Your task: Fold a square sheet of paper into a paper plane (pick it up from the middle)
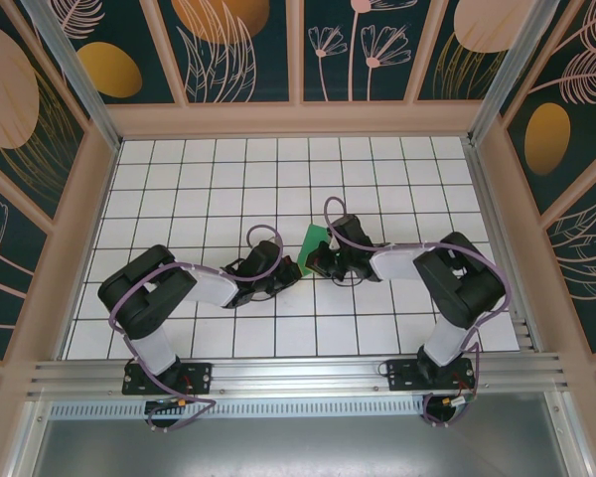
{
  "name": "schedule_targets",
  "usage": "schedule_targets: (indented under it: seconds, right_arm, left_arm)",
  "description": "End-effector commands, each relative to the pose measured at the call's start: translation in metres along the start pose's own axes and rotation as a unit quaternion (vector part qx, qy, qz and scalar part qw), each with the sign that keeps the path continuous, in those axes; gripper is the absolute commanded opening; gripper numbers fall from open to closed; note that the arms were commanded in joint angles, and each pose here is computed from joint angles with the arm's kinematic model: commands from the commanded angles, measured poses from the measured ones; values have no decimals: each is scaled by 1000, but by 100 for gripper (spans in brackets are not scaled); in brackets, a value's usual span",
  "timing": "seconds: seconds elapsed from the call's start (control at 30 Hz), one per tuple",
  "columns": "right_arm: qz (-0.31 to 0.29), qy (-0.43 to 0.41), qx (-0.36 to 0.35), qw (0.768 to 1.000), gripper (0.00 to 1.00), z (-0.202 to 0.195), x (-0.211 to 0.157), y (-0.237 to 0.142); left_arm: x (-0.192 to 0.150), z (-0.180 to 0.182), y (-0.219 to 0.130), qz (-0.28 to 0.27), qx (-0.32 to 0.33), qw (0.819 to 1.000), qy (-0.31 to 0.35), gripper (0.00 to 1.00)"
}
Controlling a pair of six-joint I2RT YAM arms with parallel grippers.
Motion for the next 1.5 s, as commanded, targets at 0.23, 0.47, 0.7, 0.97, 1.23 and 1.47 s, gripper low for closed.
schedule_targets:
  seconds: [0.23, 0.47, 0.7, 0.97, 1.23, 1.47]
  right_arm:
    - [-13, 55, -75, 996, 4, -71, 0, -21]
    - [-77, 69, -95, 990, 4, -86, 29, -57]
    - [-82, 4, -28, 996, 4, -30, 37, -55]
    - [-17, 1, -15, 1000, 3, -20, 11, -17]
    - [0, 34, -51, 998, 3, -44, 2, -10]
    - [1, 54, -57, 997, 3, -51, -2, -8]
  left_arm:
    - [2, 52, 3, -11, 111, 994, -4, 0]
    - [1, 49, 5, -4, 110, 994, 2, 0]
    - [3, 28, 7, 1, 99, 995, 31, 0]
    - [5, 13, 6, -1, 87, 995, 47, 0]
    - [-4, -40, -5, 29, -19, 998, 52, 2]
    - [-7, -51, -9, 33, -73, 997, -6, 5]
Point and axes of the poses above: each hand's point on the last joint's axis, 136 mm out from that joint toward the fingers, its own y axis out along the fingers, its own z axis along the line the jaws close on, x = y × z, the point moved 2 cm from there along -y, back along the fingers, and after that the axes turned 15 degrees about -y, right-handed, at the moved point
